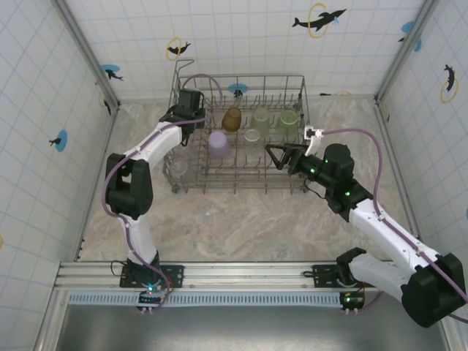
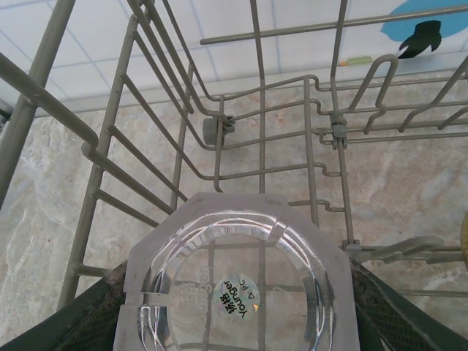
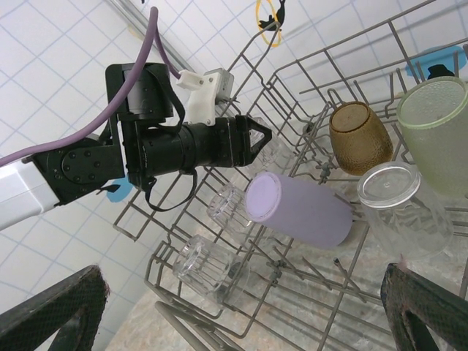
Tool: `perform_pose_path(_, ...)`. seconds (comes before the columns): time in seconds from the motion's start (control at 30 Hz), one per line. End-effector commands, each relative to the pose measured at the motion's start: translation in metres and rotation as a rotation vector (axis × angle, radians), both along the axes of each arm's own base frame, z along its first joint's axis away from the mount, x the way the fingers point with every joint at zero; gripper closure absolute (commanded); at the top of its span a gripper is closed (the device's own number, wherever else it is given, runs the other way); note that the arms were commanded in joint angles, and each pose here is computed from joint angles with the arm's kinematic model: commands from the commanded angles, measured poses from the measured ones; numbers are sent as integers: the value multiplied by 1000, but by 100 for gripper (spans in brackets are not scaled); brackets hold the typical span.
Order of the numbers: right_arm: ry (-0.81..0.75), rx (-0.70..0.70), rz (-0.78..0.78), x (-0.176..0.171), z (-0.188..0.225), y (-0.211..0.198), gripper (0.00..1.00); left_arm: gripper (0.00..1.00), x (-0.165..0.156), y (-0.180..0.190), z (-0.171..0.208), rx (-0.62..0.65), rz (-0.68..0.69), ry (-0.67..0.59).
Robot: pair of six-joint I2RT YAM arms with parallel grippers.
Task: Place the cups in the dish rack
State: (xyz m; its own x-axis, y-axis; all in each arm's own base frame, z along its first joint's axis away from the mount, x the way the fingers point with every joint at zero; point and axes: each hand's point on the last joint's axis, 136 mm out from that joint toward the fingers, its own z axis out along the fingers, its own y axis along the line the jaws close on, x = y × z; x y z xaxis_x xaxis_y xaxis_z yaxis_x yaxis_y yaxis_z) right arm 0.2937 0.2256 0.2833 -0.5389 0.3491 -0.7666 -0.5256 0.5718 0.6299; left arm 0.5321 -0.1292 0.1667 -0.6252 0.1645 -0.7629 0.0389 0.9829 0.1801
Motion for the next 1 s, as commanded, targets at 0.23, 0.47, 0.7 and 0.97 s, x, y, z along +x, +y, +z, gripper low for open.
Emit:
perform_pose_path(0.23, 8, -27, -7, -2, -10, -2, 0, 100, 23, 10, 17, -3, 75, -65)
perform_pose_path(0.47, 10, -49, -18, -2, -14, -5, 0, 100, 24, 8, -7, -14, 83, -27)
perform_pose_path(0.7, 13, -51, -23, -3, -17, -6, 0, 100, 21, 4, -26, -52, 85, -4)
perform_pose_path(0.97, 7, -51, -32, -4, -15, -8, 0, 90, 12, 7, -39, -84, 111, 0)
